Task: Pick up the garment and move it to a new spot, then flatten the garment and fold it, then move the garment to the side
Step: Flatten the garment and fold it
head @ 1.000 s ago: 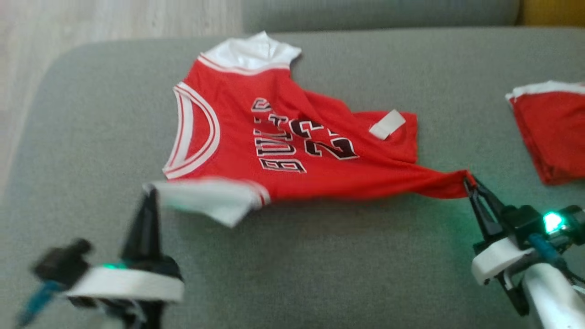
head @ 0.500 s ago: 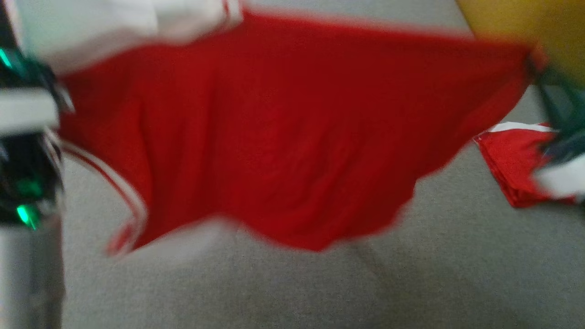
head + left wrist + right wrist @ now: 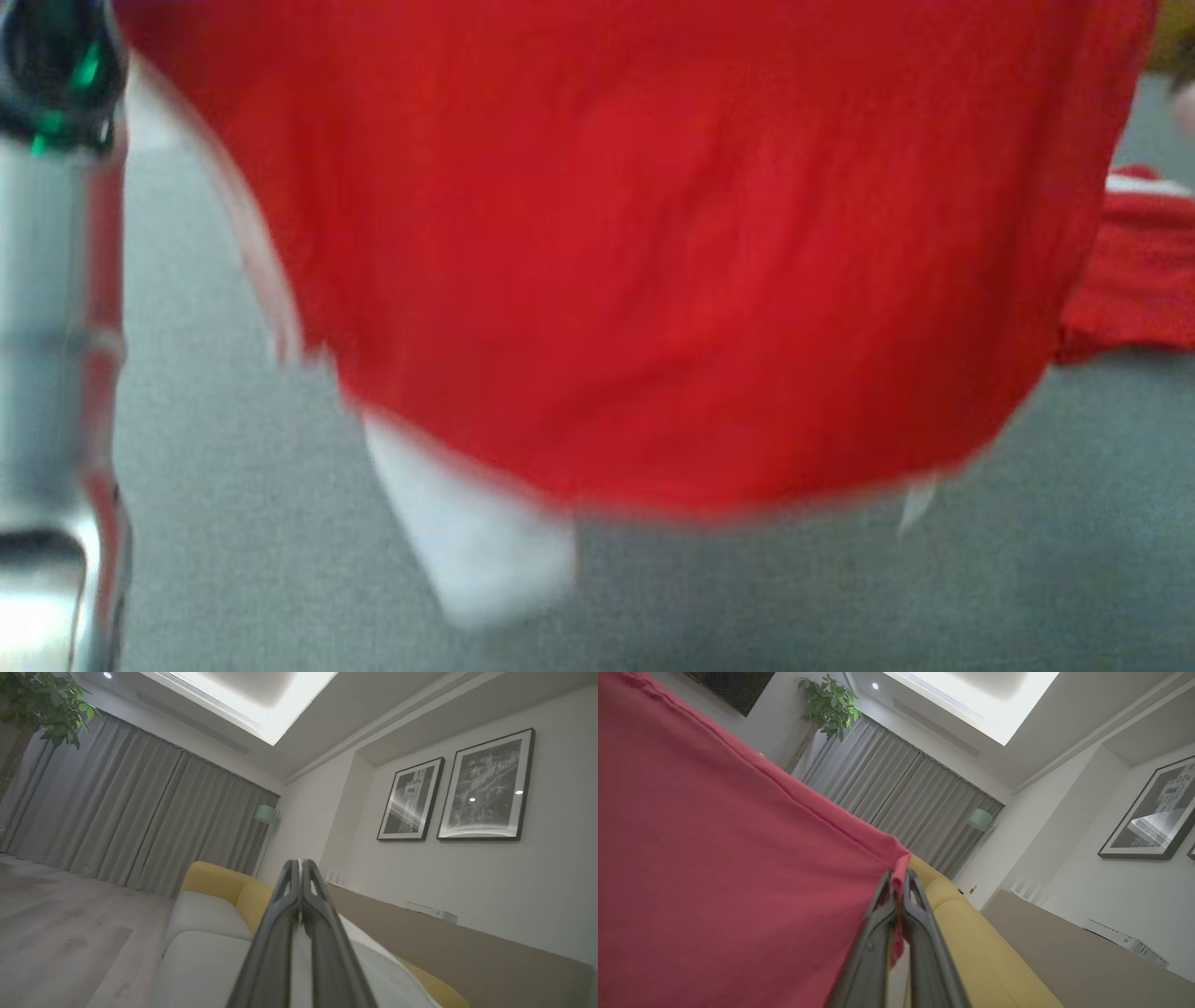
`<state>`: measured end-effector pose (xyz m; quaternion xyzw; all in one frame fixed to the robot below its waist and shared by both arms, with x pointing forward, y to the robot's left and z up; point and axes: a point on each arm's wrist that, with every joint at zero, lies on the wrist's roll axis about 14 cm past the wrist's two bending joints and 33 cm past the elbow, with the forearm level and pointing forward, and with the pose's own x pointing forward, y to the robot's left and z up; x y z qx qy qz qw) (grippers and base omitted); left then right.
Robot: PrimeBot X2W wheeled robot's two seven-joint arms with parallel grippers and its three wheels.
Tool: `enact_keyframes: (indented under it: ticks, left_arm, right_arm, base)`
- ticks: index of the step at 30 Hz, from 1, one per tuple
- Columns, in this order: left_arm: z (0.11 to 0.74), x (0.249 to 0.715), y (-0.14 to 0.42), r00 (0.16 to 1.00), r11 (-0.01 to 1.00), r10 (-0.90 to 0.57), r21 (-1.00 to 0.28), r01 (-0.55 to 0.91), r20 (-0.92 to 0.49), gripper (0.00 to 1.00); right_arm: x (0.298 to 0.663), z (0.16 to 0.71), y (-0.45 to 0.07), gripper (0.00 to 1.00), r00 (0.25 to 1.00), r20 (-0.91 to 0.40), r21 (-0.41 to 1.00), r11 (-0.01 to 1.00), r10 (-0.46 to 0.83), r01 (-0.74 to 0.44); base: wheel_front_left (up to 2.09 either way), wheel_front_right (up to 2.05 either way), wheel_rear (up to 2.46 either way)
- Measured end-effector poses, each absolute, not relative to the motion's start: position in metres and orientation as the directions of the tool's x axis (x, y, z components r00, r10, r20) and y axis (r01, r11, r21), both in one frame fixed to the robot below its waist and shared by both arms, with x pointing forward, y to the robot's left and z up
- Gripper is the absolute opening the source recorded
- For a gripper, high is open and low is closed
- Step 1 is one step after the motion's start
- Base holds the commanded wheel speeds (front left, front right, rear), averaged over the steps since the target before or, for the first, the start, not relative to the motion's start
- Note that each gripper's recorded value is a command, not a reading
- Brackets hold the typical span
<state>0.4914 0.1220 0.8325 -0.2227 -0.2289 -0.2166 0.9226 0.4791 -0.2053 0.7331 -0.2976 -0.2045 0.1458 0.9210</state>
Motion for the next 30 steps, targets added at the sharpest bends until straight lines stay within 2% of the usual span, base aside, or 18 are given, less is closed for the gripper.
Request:
enact_keyframes:
  ticks: [3, 11, 14, 18, 23, 30]
  left_arm:
    - [0.829, 0.523, 0.112, 0.801, 0.839, -0.305, -0.253, 0.482, 0.515, 0.00]
    - [0.845, 0.576, 0.095, 0.745, 0.822, -0.313, -0.224, 0.523, 0.590, 0.00]
    - [0.819, 0.595, 0.100, 0.774, 0.827, -0.315, -0.243, 0.508, 0.549, 0.00]
    - [0.750, 0.612, 0.113, 0.840, 0.850, -0.322, -0.258, 0.460, 0.437, 0.00]
    - [0.645, 0.594, 0.132, 0.907, 0.867, -0.317, -0.303, 0.395, 0.276, 0.00]
    - [0.562, 0.514, 0.157, 0.948, 0.890, -0.286, -0.328, 0.317, 0.141, 0.00]
  right_arm:
    - [0.511, 0.738, -0.208, 0.00, 0.871, 0.301, -0.601, 0.786, 0.389, -0.143]
    - [0.581, 0.740, -0.217, 0.00, 0.873, 0.299, -0.669, 0.737, 0.385, -0.096]
    - [0.596, 0.728, -0.210, 0.00, 0.868, 0.286, -0.679, 0.725, 0.406, -0.115]
    - [0.610, 0.687, -0.193, 0.00, 0.866, 0.226, -0.667, 0.719, 0.445, -0.195]
    - [0.604, 0.597, -0.185, 0.00, 0.882, 0.054, -0.607, 0.717, 0.468, -0.343]
    - [0.548, 0.530, -0.196, 0.00, 0.887, -0.079, -0.500, 0.752, 0.455, -0.430]
  base:
    - [0.00, 0.00, 0.00]
    - [0.00, 0.00, 0.00]
    - [0.00, 0.00, 0.00]
    - [0.00, 0.00, 0.00]
    - [0.00, 0.00, 0.00]
    - [0.00, 0.00, 0.00]
